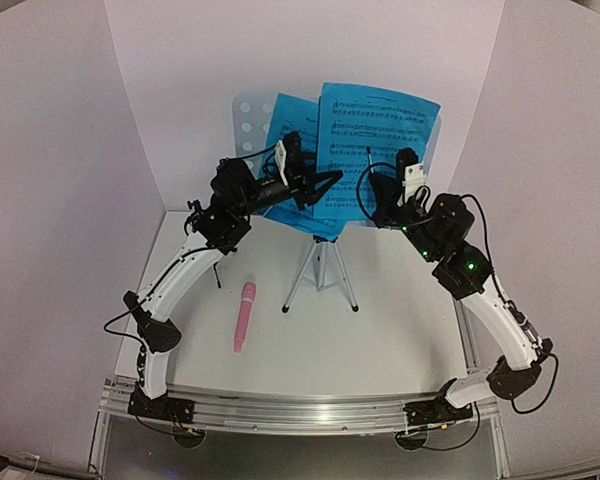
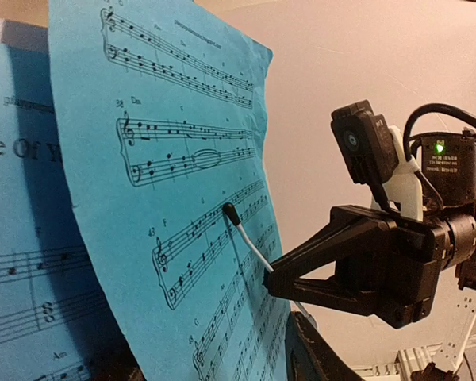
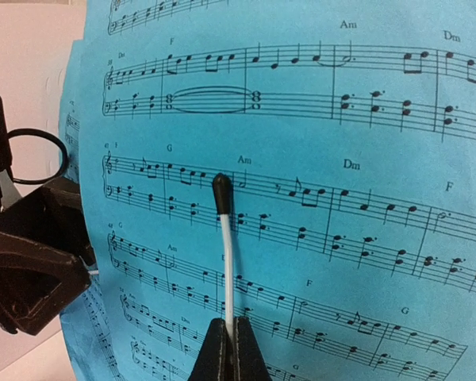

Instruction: Set up the instrument practice props

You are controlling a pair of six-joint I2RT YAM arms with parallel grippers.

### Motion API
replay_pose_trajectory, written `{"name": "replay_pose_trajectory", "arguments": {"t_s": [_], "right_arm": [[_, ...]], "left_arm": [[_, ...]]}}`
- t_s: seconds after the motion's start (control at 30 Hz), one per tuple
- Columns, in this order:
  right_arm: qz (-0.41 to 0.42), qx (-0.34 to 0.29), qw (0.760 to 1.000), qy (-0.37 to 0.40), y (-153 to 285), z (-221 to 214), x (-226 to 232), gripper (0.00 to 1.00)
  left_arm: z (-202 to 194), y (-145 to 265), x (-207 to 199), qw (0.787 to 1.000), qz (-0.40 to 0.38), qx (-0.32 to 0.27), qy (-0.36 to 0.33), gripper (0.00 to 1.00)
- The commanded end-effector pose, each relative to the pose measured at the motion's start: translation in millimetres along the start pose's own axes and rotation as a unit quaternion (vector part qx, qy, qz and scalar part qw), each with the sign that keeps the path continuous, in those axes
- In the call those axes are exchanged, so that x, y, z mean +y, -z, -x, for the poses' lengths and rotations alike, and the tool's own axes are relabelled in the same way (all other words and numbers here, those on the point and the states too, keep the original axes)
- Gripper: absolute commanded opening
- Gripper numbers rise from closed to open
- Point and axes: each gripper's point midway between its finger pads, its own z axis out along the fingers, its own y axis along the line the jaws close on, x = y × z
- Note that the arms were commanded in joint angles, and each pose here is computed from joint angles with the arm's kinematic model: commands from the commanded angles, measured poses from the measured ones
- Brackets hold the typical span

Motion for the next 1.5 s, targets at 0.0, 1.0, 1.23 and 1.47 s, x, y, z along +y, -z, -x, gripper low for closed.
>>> {"name": "replay_pose_trajectory", "arguments": {"t_s": [0.0, 1.0, 1.23, 1.47], "right_arm": [[-0.026, -0.046, 0.999, -0.007, 17.6, 30.6, -12.4, 0.0], [-0.007, -0.043, 0.999, 0.0, 5.6, 27.2, -3.0, 0.0], [-0.006, -0.044, 0.999, 0.001, 6.2, 28.5, -2.9, 0.0], [-0.006, -0.046, 0.999, 0.0, 10.7, 30.3, -4.1, 0.0]], "left_arm": [[63.1, 22.4, -27.2, 0.998, -0.025, -0.033, -0.042, 0.5], [138.5, 154.0, 76.9, 0.926, 0.33, 0.05, -0.177, 1.0], [92.8, 176.1, 98.0, 0.965, 0.241, 0.097, -0.028, 1.0], [67.8, 180.0, 78.7, 0.992, 0.049, 0.098, 0.057, 1.0]]}}
